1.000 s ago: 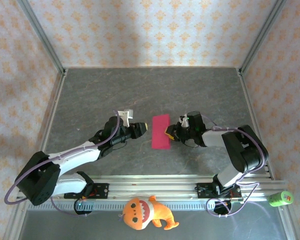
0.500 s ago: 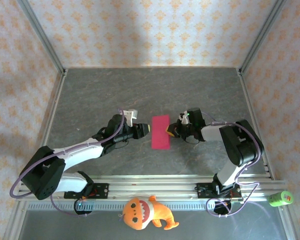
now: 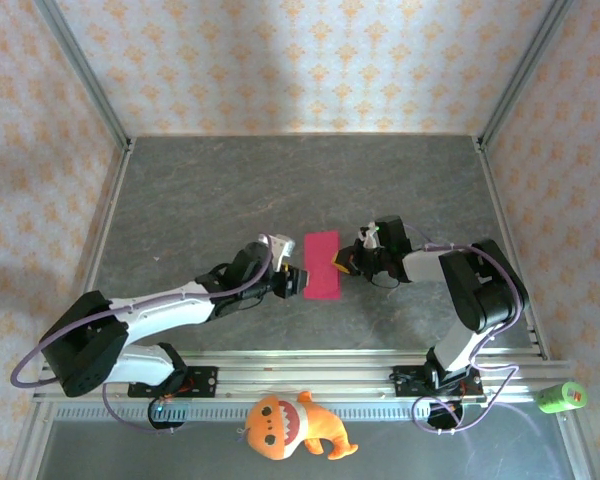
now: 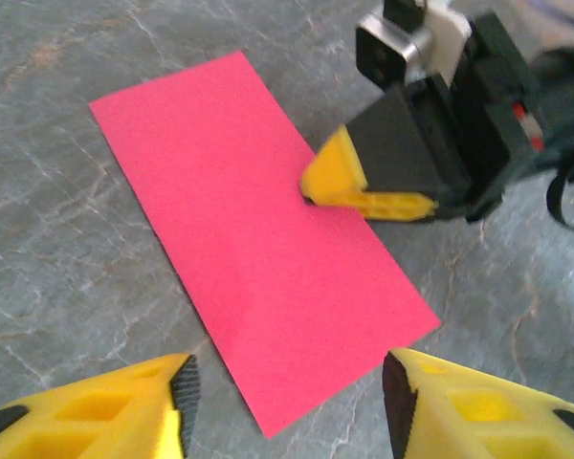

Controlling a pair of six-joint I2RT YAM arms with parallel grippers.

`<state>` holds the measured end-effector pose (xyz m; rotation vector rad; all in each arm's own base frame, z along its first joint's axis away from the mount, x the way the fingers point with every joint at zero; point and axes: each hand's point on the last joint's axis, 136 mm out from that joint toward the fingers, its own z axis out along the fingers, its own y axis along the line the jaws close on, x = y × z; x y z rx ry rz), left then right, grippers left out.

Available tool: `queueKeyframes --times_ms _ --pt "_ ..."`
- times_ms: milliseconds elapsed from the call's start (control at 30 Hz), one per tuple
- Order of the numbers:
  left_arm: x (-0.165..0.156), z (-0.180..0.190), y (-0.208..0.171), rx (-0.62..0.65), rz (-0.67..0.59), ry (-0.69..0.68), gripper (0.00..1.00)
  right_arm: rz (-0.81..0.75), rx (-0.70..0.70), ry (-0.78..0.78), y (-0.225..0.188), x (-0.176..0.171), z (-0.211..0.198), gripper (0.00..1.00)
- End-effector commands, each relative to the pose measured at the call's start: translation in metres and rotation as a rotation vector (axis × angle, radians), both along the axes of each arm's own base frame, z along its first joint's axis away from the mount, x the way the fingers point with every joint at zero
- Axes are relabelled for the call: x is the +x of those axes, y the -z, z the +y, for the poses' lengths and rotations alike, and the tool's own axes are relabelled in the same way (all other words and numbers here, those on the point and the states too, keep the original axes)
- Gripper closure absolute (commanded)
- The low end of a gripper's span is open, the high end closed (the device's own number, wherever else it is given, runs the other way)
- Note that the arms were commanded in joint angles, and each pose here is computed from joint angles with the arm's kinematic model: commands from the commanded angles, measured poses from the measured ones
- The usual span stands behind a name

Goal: Fold a paper plane with a square sheet of paper (pick it up from the middle)

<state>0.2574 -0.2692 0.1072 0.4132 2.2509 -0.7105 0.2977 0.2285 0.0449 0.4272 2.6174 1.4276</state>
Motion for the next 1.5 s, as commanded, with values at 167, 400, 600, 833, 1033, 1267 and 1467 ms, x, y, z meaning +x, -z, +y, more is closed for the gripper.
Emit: queueKeyframes --times_ms 167,400,600,833,1033,1267,1467 --pt "-0.017 -0.025 -0.004 0.304 -0.209 0.115 0.32 -0.035 0.032 0.003 -0.016 0.007 0.002 0.99" --pt "-0.032 -0.071 0.020 0.548 -0.302 0.250 0.29 -0.028 0.027 0.011 -0.014 0.007 0.001 0.99" --pt "-0.027 -0.079 0.021 0.696 -0.411 0.198 0.25 -0.027 0.021 0.010 -0.015 0.006 0.001 0.99" --pt "-0.031 -0.075 -0.007 0.686 -0.517 0.151 0.25 -0.029 0.020 0.010 -0.016 0.006 0.000 0.99" --pt "-0.029 -0.058 -0.015 0.674 -0.563 0.091 0.13 -0.023 0.012 0.014 -0.016 0.006 -0.001 0.98" --pt "-0.026 -0.071 0.008 0.771 -0.557 0.157 0.14 -0.020 0.013 0.015 -0.016 0.005 -0.001 0.98" --pt "-0.015 -0.074 0.004 0.841 -0.617 0.115 0.13 -0.021 0.014 0.013 -0.016 0.003 -0.001 0.98"
